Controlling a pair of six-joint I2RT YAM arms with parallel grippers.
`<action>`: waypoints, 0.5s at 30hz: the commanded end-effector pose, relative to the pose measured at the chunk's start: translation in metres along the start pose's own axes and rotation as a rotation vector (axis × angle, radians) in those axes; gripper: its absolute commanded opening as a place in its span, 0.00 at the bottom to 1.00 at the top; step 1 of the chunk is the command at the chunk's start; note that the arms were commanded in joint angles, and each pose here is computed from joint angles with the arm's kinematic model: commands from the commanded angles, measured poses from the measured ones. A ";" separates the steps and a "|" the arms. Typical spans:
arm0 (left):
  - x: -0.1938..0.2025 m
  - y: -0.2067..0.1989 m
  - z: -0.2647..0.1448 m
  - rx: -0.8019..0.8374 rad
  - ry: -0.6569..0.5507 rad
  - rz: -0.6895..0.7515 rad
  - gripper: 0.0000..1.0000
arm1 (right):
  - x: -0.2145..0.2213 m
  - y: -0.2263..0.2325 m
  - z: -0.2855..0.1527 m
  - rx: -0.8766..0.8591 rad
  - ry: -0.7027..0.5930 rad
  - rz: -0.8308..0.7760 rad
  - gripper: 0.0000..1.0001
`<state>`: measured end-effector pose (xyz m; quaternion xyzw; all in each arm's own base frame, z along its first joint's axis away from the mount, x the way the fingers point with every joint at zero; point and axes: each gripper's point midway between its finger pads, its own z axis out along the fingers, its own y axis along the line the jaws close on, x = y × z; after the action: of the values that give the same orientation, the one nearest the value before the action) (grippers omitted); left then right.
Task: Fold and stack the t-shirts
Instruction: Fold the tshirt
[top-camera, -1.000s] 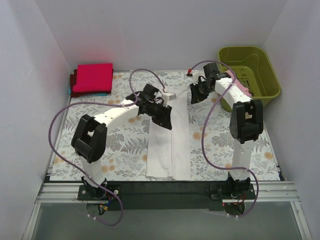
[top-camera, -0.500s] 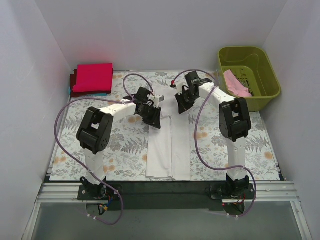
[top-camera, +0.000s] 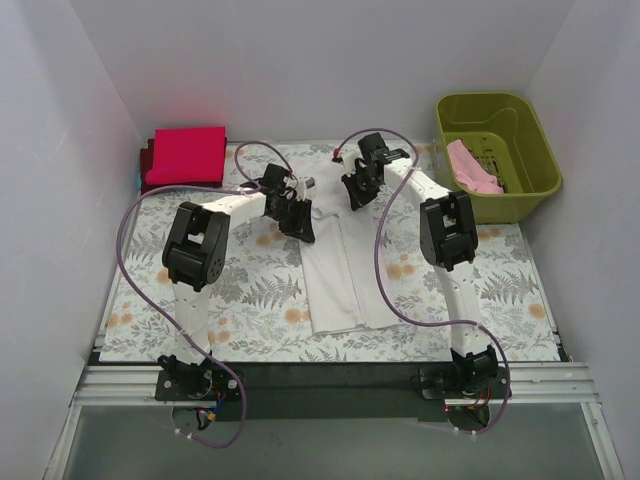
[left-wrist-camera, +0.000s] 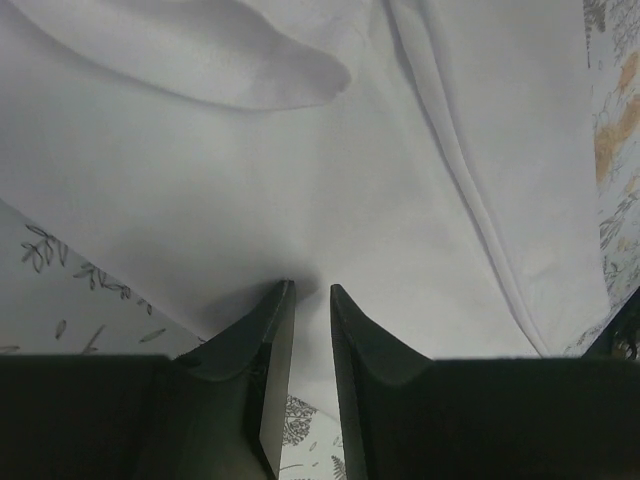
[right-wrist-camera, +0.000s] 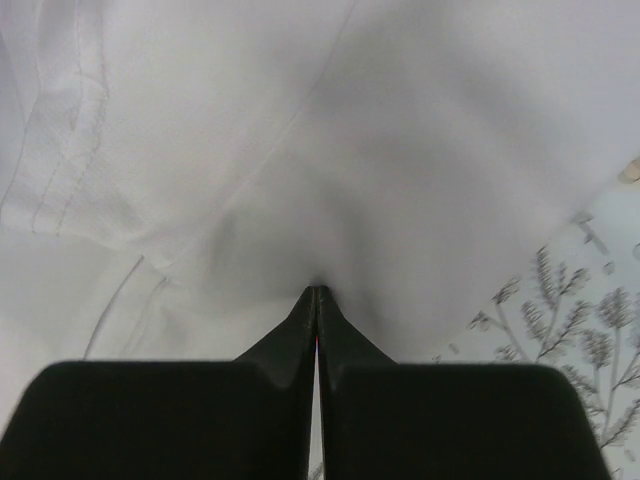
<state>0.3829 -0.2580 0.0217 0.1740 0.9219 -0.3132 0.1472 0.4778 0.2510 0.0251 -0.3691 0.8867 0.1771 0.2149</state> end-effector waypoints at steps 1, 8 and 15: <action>-0.005 0.043 0.011 -0.110 0.003 -0.011 0.21 | -0.003 -0.036 0.021 0.112 -0.006 -0.014 0.01; -0.030 0.075 0.008 -0.154 -0.026 -0.040 0.20 | -0.002 -0.043 0.035 0.131 -0.008 0.014 0.01; -0.036 0.070 0.002 -0.122 -0.037 -0.041 0.21 | -0.024 -0.054 0.028 0.164 -0.073 -0.016 0.03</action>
<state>0.4516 -0.2380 0.0228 0.1475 0.9186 -0.3116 0.1933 0.5269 0.2571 0.0277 -0.3569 0.8785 0.1454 0.2825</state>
